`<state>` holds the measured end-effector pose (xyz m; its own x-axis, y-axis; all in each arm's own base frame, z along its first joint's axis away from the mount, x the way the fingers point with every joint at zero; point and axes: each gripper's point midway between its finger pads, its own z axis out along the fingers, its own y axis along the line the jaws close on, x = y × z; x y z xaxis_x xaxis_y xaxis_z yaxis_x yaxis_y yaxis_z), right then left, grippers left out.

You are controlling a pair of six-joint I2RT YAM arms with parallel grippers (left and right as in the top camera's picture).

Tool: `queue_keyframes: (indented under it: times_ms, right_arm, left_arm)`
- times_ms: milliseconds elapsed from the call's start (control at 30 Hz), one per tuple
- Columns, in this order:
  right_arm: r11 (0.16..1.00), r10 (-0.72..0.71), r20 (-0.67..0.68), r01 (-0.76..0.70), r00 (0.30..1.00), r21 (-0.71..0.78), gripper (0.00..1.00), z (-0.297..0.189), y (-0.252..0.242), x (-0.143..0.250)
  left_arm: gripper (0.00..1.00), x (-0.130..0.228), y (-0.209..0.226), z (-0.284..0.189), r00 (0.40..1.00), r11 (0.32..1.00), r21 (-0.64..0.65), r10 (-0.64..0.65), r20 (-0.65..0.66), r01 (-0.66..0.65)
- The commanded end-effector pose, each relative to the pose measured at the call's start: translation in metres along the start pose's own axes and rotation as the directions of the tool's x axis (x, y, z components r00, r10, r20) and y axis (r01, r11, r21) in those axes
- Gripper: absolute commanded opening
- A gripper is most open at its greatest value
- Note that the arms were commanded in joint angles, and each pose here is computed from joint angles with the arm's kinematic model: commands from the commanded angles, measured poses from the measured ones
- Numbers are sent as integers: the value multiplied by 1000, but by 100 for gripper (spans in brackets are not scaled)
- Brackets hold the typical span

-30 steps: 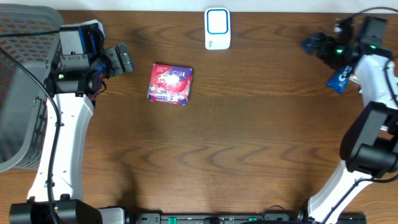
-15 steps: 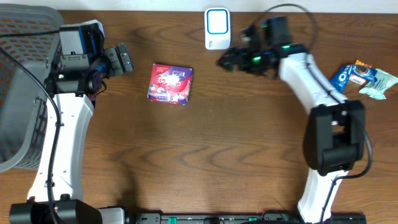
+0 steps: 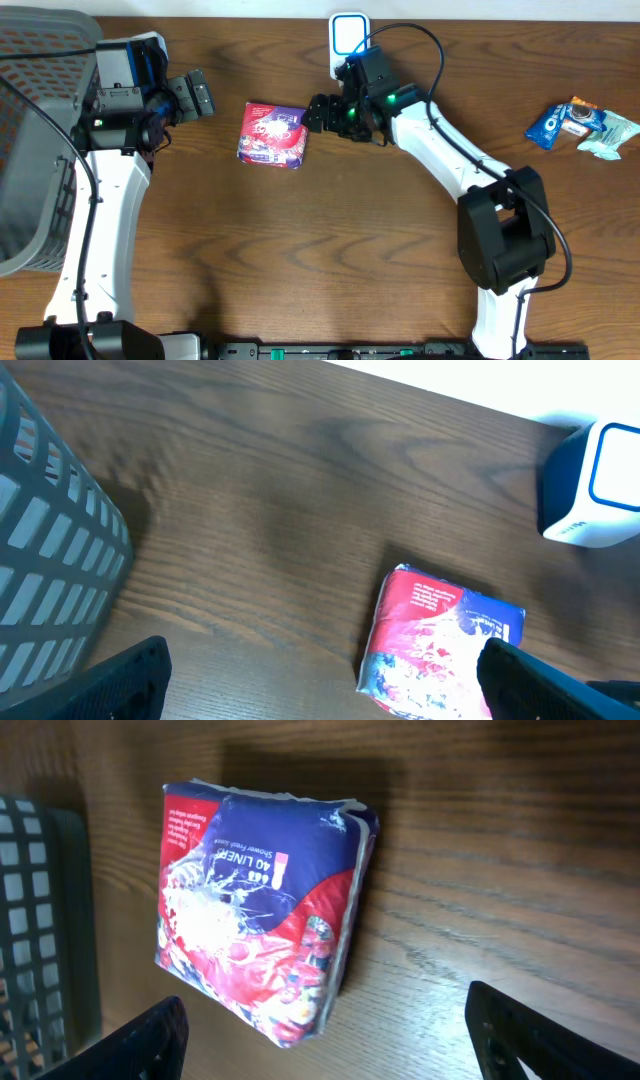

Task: Scan the item barcode
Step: 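Move the right gripper to the purple liners pack and grasp it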

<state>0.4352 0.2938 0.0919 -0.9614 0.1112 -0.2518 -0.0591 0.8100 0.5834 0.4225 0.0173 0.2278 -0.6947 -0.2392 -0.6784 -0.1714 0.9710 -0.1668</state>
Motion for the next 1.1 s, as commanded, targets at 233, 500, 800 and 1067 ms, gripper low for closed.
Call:
queue_keyframes:
  times_ms: [233, 500, 800, 1067]
  right_arm:
    - [995, 87, -141, -93, 986, -36, 80, 55, 2, 41]
    - [997, 71, -121, -72, 990, -8, 79, 63, 1, 43]
    - [1000, 9, -61, -10, 998, -19, 88, 64, 0, 27]
    - [998, -18, -95, 11, 995, -66, 59, 87, -4, 35]
  left_arm:
    - [98, 3, 3, 3, 1000, 1000, -13, 1, -11, -1]
    - [98, 3, 3, 3, 1000, 1000, -13, 1, -10, -1]
    - [98, 3, 3, 3, 1000, 1000, -13, 1, -11, -1]
    - [98, 3, 3, 3, 1000, 1000, -13, 1, -11, -1]
